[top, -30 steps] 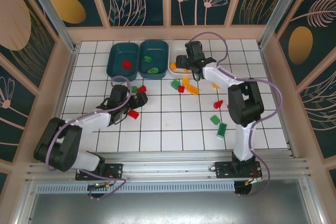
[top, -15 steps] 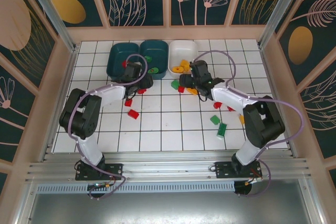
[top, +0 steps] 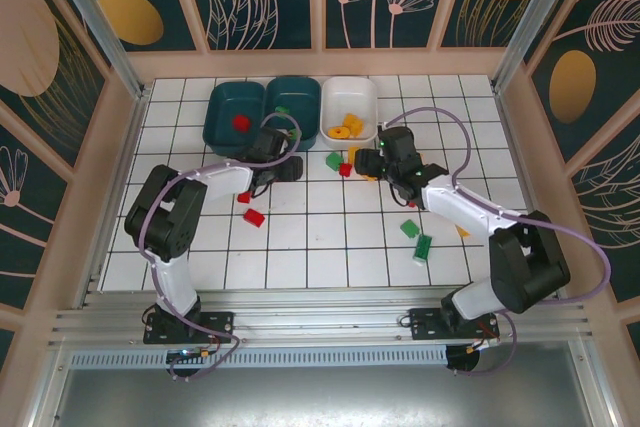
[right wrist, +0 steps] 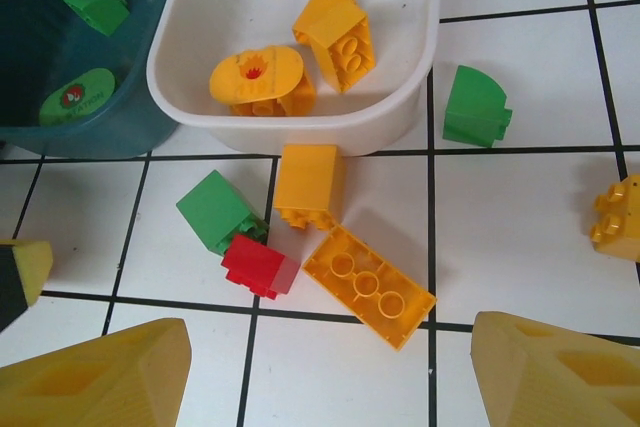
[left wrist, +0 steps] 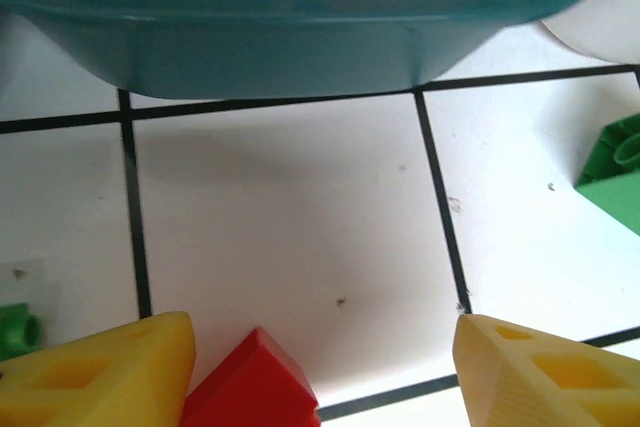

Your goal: Sort the legos into containers by color

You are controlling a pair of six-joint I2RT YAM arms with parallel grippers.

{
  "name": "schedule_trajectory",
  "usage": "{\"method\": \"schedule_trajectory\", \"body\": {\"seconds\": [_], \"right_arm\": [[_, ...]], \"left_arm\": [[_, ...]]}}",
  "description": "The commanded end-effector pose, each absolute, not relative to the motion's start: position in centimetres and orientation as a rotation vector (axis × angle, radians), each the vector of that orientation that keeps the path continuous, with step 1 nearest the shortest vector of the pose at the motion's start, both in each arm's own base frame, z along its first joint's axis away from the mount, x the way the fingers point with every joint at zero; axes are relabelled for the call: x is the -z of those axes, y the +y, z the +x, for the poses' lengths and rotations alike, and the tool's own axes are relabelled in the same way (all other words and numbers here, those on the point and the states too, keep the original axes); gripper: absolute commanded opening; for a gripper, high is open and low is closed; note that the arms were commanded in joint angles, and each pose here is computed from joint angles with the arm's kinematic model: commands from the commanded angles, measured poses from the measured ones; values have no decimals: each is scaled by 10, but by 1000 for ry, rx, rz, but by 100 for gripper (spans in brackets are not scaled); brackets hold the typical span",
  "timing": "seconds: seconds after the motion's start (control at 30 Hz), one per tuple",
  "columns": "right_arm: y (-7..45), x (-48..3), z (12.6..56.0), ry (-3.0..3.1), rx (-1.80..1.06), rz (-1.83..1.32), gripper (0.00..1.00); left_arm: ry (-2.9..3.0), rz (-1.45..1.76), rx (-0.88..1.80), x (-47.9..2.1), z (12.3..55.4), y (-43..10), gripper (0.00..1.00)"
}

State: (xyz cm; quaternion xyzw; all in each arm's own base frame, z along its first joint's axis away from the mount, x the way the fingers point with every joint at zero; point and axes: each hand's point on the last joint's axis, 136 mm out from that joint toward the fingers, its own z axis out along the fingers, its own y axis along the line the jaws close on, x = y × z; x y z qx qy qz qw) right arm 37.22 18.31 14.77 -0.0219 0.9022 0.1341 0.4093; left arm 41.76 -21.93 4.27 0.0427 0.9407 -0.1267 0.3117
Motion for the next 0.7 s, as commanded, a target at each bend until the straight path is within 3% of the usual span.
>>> {"method": "schedule_trajectory", "body": {"seconds": [0.0, 0.17, 0.3, 0.47, 0.67], "right_arm": [[178, -155, 372, 2239, -347, -12, 75], [175, -151, 370, 2249, -338, -6, 75], [170, -154, 368, 2243, -316, -1, 75], [167, -159, 362, 2237, -326, 0, 76], [162, -156, 353, 2244, -325, 0, 76]], "left_arm": [[2604, 109, 349, -22, 387, -216, 67], [2546, 92, 558, -54, 381, -238, 71], [2485, 98, 458, -69, 390, -226, 78], [2490, 177, 357, -53, 399, -222, 84], [2525, 254, 254, -30, 405, -217, 84]]}}
